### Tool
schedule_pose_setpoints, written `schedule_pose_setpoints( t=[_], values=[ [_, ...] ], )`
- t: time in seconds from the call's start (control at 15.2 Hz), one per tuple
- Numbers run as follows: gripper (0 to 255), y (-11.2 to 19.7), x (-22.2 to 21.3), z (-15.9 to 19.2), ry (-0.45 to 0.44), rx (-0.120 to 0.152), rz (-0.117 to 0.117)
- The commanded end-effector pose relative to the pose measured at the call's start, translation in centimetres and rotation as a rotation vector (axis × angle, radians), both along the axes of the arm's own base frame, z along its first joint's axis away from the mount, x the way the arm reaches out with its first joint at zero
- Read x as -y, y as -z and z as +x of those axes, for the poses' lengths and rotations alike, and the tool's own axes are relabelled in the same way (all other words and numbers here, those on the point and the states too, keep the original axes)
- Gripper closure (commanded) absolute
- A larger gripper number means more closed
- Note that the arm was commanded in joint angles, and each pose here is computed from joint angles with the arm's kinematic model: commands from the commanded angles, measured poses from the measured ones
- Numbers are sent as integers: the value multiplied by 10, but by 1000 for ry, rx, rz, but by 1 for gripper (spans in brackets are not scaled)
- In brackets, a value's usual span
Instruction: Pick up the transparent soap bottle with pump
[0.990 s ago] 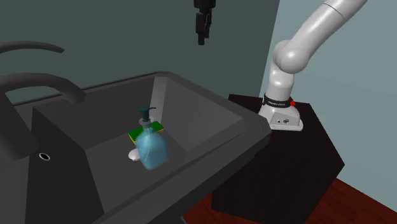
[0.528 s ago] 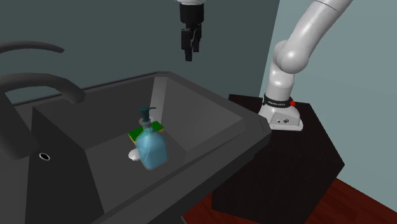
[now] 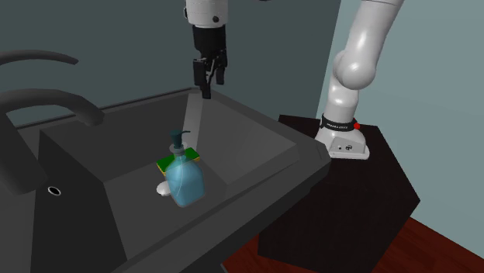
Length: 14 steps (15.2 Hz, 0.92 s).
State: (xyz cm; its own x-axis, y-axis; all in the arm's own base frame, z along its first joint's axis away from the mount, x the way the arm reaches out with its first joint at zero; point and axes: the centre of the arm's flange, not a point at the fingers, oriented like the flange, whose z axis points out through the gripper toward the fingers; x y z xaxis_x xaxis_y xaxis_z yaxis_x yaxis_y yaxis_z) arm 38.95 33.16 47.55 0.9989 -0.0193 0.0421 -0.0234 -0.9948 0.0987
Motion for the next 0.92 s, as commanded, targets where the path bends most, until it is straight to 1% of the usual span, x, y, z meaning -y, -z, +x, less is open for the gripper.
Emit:
schedule_pose_setpoints(
  t=[0.0, 0.53, 0.59, 0.86],
  values=[
    [0, 11, -22, 7, 11, 2, 5],
    [0, 52, -112, 39, 45, 6, 16],
    [0, 54, -118, 41, 47, 7, 17],
    [0, 75, -118, 41, 47, 7, 17]
  ],
)
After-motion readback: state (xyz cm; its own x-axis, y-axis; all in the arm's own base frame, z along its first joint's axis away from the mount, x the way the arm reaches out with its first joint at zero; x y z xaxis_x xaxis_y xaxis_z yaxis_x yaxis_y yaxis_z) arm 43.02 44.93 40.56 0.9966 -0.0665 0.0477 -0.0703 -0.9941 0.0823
